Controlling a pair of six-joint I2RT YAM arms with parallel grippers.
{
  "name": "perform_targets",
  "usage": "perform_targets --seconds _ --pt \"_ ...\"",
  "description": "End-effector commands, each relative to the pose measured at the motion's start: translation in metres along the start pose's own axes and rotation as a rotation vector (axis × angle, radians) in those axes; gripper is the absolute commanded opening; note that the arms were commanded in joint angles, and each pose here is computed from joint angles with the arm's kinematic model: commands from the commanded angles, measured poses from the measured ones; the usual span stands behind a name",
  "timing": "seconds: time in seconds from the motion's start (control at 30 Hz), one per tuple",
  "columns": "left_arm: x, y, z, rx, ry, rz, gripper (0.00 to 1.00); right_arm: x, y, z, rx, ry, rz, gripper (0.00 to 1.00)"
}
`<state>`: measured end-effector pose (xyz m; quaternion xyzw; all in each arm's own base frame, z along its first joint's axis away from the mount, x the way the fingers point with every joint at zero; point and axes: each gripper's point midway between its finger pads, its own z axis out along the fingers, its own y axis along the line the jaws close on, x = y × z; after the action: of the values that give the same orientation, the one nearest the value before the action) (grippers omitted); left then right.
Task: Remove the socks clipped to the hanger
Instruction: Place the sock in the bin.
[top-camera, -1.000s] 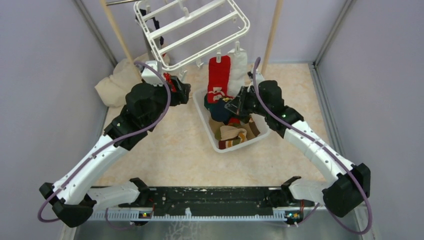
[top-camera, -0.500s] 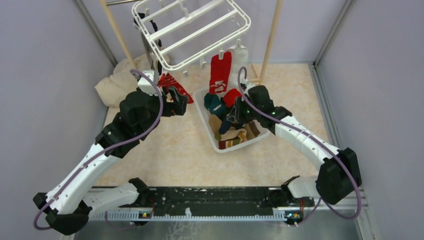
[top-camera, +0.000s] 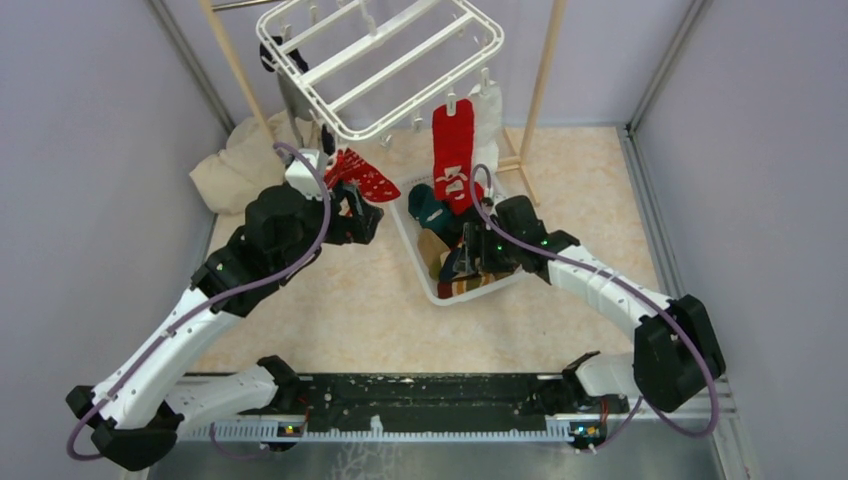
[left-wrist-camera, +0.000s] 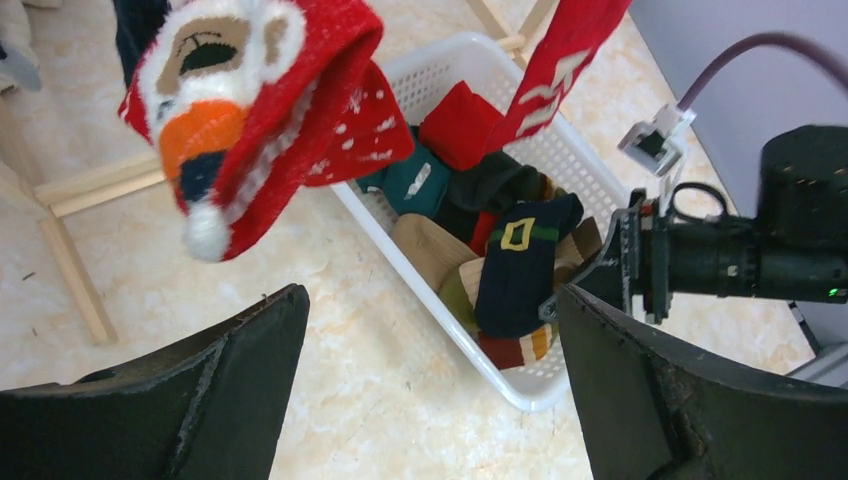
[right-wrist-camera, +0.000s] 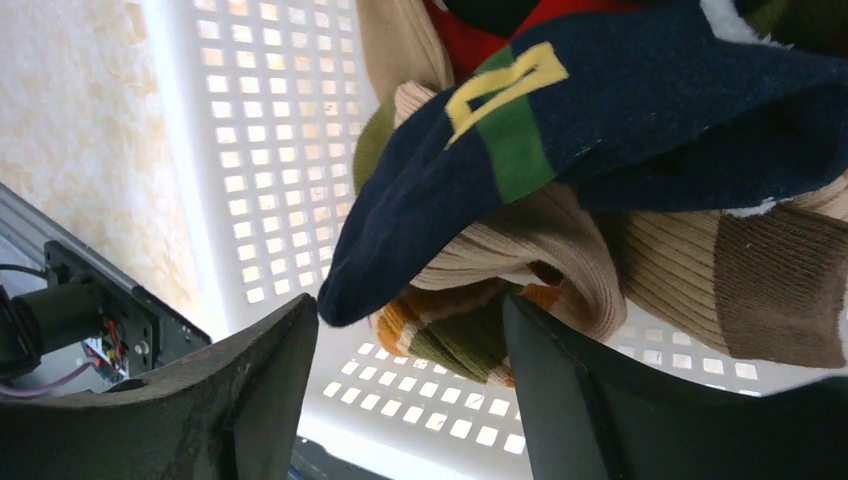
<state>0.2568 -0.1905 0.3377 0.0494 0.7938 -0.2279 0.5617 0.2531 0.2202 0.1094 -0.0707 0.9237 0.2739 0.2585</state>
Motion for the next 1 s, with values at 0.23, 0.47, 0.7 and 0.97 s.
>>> perform_targets --seconds 0.23,0.47,0.7,0.97 --pt "0.008 -0.005 -0.021 0.043 0.075 -0.025 0.99 -0.056 0.052 -0.083 -0.107 -0.233 -0.125 0.75" --pt "0.004 -0.01 -0.034 0.084 0.094 0.015 0.99 -0.041 0.047 -0.112 -0.114 -0.315 -0.057 0.8" --pt "0.025 -0.013 -0.053 0.132 0.155 -0.061 0.99 -0.035 0.052 -0.143 -0.13 -0.354 -0.043 0.81" --pt "0.029 -0.013 -0.073 0.158 0.156 -0.137 0.99 -0.045 0.054 -0.152 -0.104 -0.37 -0.057 0.77"
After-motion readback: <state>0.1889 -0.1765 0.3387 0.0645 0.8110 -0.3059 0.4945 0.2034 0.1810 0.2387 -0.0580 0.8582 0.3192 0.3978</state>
